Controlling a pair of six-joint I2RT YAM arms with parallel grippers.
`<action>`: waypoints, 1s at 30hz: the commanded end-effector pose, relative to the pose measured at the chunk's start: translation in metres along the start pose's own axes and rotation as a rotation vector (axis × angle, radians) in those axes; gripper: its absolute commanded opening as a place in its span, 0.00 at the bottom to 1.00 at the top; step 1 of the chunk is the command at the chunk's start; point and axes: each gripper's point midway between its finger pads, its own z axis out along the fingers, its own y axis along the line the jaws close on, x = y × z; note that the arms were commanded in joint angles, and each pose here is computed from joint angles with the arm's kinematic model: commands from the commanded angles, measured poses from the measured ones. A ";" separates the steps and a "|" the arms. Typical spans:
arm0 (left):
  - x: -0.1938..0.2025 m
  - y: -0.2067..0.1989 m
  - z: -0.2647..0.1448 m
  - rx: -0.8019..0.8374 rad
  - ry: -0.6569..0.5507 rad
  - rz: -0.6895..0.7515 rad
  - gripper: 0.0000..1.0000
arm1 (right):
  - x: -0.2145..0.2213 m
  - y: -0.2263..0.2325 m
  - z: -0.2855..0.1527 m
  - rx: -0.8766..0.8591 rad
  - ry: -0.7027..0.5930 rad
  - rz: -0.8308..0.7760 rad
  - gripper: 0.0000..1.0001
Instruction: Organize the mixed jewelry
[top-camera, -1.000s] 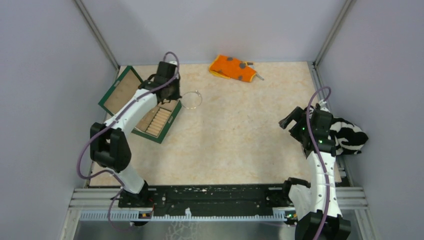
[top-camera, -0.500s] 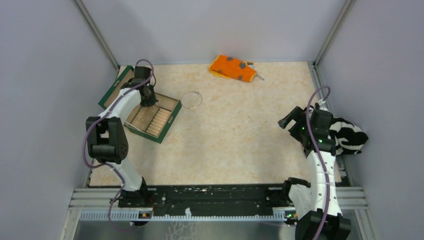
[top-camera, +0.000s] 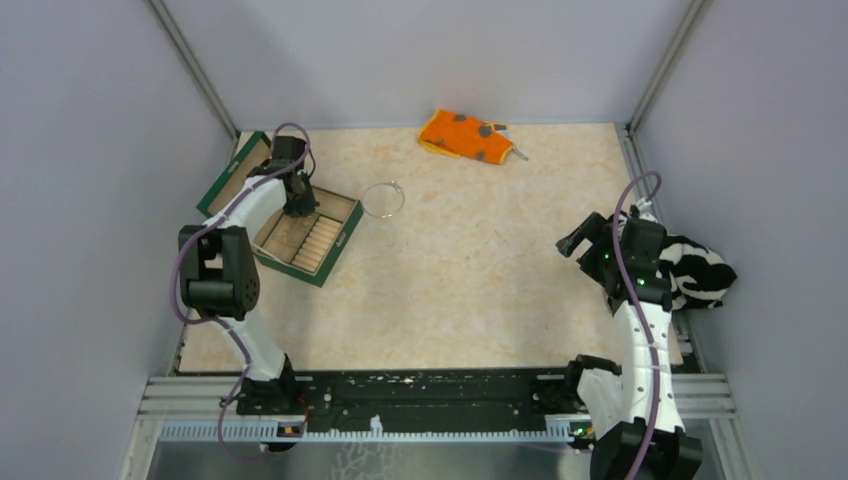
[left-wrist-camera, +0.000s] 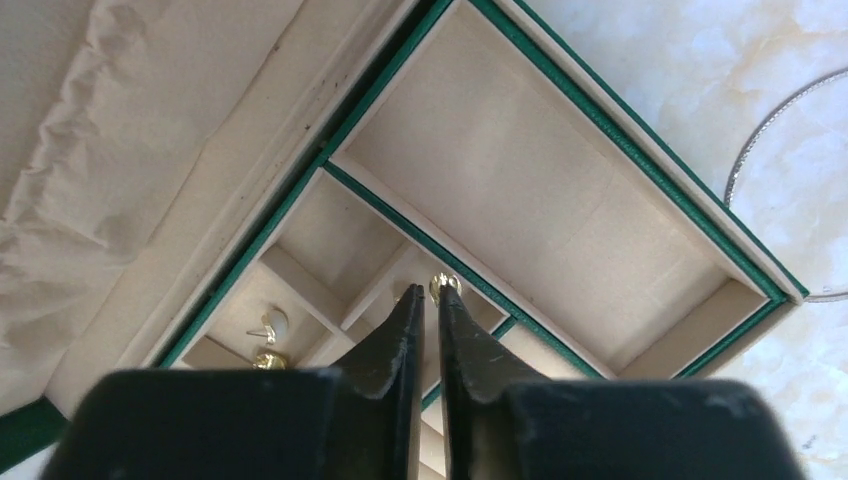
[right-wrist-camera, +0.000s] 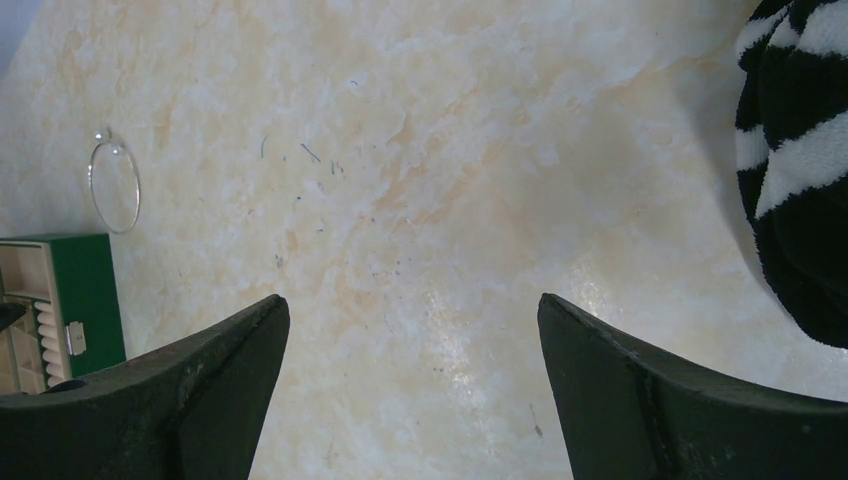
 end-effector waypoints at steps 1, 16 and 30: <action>-0.006 0.000 -0.003 -0.007 -0.009 -0.023 0.26 | -0.021 0.014 -0.009 -0.039 -0.069 -0.020 0.93; 0.007 -0.173 -0.075 0.364 -0.133 0.230 0.55 | -0.019 0.015 -0.006 -0.055 -0.072 -0.001 0.92; -0.011 -0.241 0.030 0.218 -0.103 0.203 0.71 | -0.010 0.011 -0.014 -0.045 -0.055 -0.019 0.92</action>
